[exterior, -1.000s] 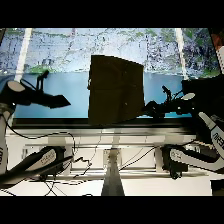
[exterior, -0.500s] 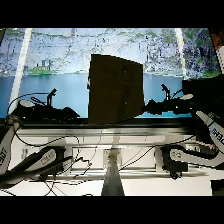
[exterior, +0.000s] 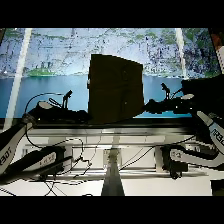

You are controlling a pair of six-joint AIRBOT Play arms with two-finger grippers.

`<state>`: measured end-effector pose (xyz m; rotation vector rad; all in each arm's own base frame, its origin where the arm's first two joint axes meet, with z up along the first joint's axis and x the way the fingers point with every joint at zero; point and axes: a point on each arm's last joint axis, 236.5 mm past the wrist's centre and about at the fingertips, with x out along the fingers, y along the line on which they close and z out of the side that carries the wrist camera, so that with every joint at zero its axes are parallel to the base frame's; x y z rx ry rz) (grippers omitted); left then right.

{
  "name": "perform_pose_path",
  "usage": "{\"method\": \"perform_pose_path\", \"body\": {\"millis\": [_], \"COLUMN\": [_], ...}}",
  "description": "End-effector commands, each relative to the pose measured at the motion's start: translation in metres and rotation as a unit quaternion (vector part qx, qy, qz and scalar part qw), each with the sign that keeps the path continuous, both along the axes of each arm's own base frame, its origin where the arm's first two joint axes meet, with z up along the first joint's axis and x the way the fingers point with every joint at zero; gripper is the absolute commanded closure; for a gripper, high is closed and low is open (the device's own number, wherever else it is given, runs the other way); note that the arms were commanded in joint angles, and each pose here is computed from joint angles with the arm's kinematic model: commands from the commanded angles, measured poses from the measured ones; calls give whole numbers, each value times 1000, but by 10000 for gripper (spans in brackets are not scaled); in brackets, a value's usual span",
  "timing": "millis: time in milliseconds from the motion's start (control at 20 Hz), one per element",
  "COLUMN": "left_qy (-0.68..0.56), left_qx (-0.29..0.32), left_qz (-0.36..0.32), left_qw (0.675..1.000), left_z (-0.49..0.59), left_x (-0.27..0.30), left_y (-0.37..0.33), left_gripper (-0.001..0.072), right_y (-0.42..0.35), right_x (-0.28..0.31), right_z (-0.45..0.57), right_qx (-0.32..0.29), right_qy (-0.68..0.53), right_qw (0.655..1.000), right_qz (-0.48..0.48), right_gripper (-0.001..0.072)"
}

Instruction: Fold the clothes and pants, and hang the long-sleeved shirts on hangers.

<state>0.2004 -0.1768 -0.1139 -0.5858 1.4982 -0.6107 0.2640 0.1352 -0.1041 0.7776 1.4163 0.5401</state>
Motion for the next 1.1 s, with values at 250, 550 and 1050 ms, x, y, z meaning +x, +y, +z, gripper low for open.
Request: {"method": "perform_pose_path", "body": {"millis": [250, 550, 1050], "left_qy": [-35, -185, -676], "left_qx": [4, -49, 33], "left_qz": [-3, -37, 18], "left_qw": [999, 981, 736], "left_z": [-2, 88, 453], "left_x": [12, 81, 41], "left_y": [-10, -23, 36], "left_gripper": [669, 672, 671], "right_y": [7, 69, 140], "right_x": [16, 4, -49], "right_z": [40, 106, 418], "right_qx": [-3, -54, 119], "right_qy": [-71, -227, -502], "right_qw": [997, 952, 846], "right_qz": [19, 200, 134], "right_gripper": [668, 669, 668]}}
